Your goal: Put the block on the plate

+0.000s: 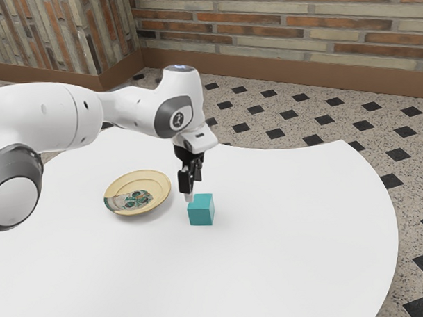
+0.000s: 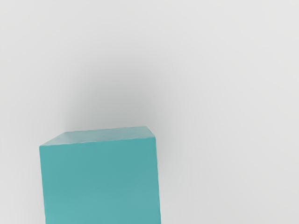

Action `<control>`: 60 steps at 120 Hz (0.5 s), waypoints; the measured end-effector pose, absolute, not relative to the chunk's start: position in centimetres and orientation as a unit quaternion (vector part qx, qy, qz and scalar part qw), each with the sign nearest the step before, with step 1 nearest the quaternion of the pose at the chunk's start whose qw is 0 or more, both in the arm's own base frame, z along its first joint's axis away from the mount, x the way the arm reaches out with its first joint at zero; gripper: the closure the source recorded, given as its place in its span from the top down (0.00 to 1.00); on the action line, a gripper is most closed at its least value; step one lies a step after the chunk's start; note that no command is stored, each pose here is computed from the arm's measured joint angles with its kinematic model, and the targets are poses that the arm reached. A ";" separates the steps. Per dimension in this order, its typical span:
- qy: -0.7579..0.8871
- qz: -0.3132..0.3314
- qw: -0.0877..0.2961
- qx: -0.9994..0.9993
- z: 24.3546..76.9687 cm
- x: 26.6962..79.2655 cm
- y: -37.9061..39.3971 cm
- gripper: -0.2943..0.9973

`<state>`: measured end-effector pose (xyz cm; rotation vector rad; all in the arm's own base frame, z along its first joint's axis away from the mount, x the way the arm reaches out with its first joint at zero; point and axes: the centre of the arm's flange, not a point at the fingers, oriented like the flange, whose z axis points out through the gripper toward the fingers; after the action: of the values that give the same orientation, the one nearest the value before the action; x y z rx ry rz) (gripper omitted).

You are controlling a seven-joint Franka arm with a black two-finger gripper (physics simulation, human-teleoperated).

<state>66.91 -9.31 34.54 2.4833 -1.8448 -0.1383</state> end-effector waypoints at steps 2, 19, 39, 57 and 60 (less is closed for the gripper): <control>-0.594 -0.046 0.023 0.803 34.2 67.0 -9.3 0.77; -0.583 -0.048 0.019 0.811 31.3 67.7 -9.2 0.77; -0.573 -0.041 0.012 0.818 29.4 68.2 -9.1 0.77; -0.566 -0.041 0.010 0.823 27.1 68.5 -9.1 0.77; -0.565 -0.041 0.011 0.824 26.7 68.5 -9.1 0.77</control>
<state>68.51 -9.14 26.68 2.5710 -1.7621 -0.1280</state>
